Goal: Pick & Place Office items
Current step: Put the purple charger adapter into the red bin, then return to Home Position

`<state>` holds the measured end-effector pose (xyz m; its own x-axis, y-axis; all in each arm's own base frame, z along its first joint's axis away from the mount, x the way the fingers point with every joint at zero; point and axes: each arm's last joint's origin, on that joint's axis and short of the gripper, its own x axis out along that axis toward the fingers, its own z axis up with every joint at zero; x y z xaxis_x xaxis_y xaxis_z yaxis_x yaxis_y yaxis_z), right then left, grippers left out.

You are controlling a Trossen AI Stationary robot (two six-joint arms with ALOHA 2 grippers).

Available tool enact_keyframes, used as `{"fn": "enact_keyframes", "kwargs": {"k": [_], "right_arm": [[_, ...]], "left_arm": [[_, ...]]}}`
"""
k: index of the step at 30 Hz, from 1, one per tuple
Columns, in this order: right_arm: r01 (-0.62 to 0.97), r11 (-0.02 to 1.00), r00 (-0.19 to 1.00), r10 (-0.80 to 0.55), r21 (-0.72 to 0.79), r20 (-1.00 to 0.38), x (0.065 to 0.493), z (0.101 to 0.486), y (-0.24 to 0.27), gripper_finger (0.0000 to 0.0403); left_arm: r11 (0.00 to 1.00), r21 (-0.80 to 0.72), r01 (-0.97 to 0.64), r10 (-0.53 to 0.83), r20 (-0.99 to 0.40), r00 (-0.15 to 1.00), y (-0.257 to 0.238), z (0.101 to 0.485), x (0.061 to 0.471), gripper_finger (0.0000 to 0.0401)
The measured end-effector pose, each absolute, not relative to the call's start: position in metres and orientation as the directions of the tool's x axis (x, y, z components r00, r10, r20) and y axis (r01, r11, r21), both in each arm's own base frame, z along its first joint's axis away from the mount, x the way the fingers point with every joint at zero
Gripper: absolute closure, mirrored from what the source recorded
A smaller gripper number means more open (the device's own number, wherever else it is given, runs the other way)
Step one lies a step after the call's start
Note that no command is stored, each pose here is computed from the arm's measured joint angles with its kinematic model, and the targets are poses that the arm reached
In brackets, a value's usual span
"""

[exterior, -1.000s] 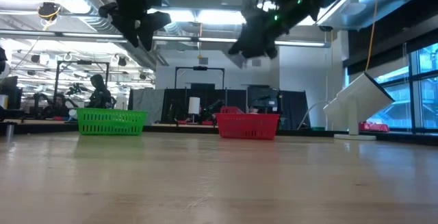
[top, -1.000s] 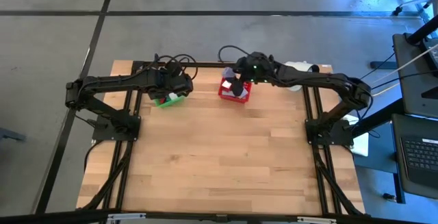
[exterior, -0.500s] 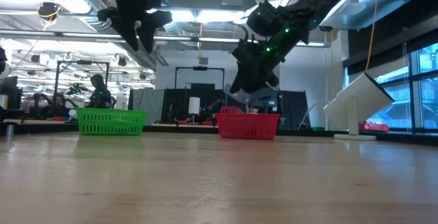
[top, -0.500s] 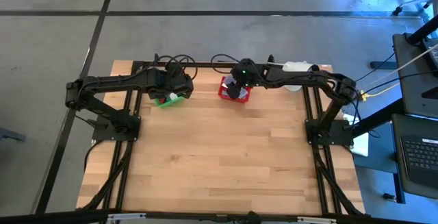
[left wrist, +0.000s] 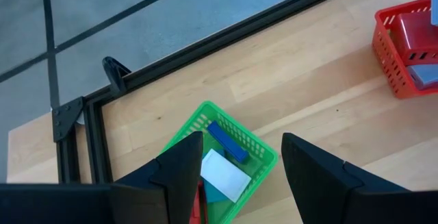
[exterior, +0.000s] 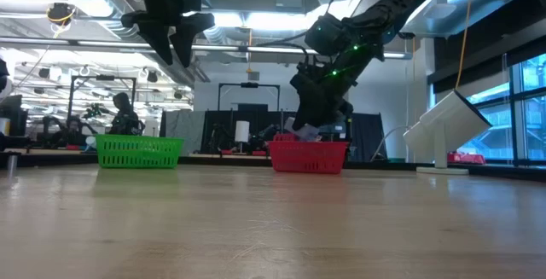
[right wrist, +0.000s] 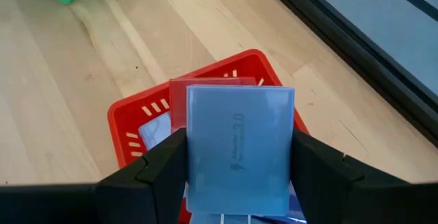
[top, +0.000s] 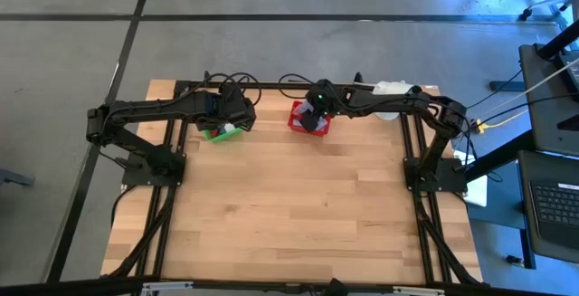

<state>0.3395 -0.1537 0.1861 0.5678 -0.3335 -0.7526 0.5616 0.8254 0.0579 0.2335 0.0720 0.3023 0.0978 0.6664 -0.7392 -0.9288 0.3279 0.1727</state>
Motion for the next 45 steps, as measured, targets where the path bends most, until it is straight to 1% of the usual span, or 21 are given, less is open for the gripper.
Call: {"fn": "enact_keyframes", "kwargs": {"k": [5,8,18,21,25,29,33,40,43,45], "right_arm": [[0.562,0.825,0.567,-0.334,0.057,-0.753,0.339,0.186,-0.154,0.0188],[0.563,0.824,0.566,-0.334,0.058,-0.754,0.339,0.186,-0.154,0.0181],[0.579,0.812,0.556,-0.325,0.075,-0.765,0.338,0.184,-0.153,0.0119],[0.573,0.815,0.574,-0.325,0.085,-0.752,0.337,0.191,-0.152,0.0106],[0.571,0.815,0.607,-0.344,0.092,-0.717,0.331,0.211,-0.150,0.0093],[0.571,0.815,0.653,-0.374,0.103,-0.659,0.321,0.239,-0.147,0.0086],[0.602,0.794,0.671,-0.447,0.084,-0.591,0.306,0.270,-0.142,0.0085],[0.634,0.768,0.716,-0.538,0.090,-0.445,0.265,0.329,-0.125,0.0085],[0.617,0.781,0.746,-0.543,0.094,-0.386,0.245,0.351,-0.116,0.0085],[0.577,0.813,0.777,-0.515,0.080,-0.362,0.232,0.362,-0.109,0.0085]], "left_arm": [[0.328,0.173,-0.929,0.666,-0.739,0.098,0.072,0.302,0.233,0.0205],[0.329,0.174,-0.928,0.666,-0.739,0.098,0.072,0.302,0.233,0.0205],[0.330,0.175,-0.928,0.666,-0.739,0.098,0.072,0.302,0.233,0.0205],[0.330,0.175,-0.928,0.666,-0.739,0.098,0.072,0.302,0.233,0.0205],[0.330,0.175,-0.928,0.667,-0.739,0.097,0.072,0.302,0.233,0.0205],[0.329,0.175,-0.928,0.667,-0.739,0.097,0.072,0.302,0.233,0.0205],[0.329,0.176,-0.928,0.667,-0.738,0.097,0.072,0.302,0.233,0.0205],[0.345,0.141,-0.928,0.644,-0.755,0.125,0.070,0.306,0.230,0.0205],[0.350,0.111,-0.930,0.648,-0.746,0.155,0.068,0.314,0.222,0.0205],[0.375,0.106,-0.921,0.655,-0.733,0.183,0.067,0.322,0.214,0.0205]]}}
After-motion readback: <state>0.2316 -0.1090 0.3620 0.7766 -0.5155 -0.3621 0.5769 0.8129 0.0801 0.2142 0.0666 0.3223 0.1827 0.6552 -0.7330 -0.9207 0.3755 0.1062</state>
